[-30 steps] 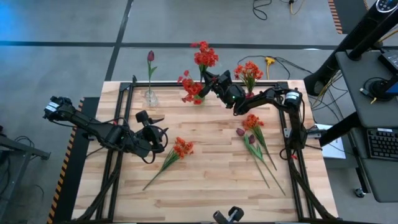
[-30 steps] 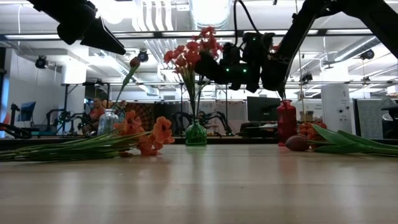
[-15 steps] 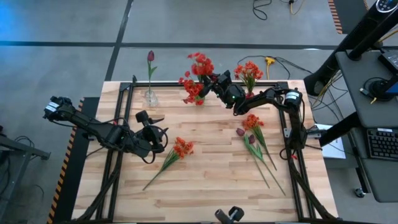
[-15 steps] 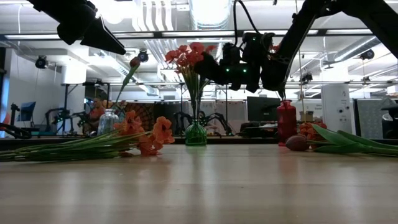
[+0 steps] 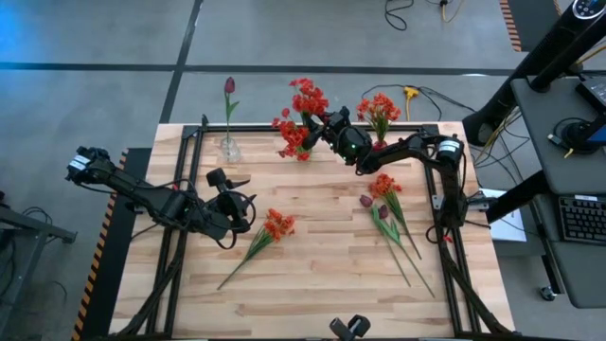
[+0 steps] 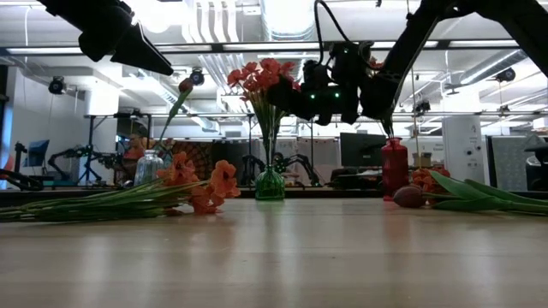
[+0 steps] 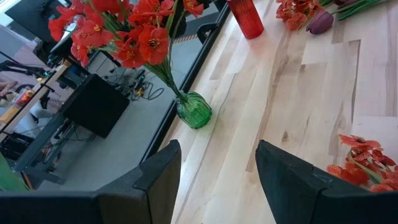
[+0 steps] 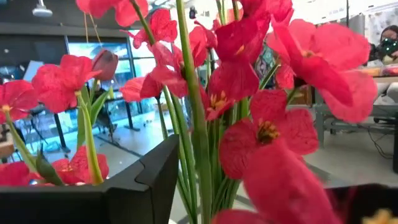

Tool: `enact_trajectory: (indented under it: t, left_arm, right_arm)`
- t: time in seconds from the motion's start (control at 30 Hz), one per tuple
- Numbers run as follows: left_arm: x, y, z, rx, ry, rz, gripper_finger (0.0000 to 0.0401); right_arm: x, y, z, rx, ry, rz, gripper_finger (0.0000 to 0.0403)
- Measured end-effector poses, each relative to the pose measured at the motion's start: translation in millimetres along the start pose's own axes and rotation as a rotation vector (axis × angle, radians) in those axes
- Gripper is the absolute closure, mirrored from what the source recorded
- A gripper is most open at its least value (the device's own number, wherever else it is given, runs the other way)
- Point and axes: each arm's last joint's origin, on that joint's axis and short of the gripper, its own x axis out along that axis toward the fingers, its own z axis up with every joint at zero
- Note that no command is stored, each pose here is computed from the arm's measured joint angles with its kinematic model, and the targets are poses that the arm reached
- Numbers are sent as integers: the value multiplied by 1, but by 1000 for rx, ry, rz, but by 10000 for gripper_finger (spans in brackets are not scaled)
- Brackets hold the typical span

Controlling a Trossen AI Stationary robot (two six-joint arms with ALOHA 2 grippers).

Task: Sort flowers into vase by color
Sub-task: Put the red flower into the green vase

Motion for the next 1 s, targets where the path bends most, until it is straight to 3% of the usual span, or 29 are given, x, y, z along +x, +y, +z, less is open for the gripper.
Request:
enact_trajectory:
  t: [1.0]
  left_arm:
    - [0, 0, 0, 3, 2, 0, 211]
  right_arm:
    - [-5, 2, 32, -31, 139, 1, 169]
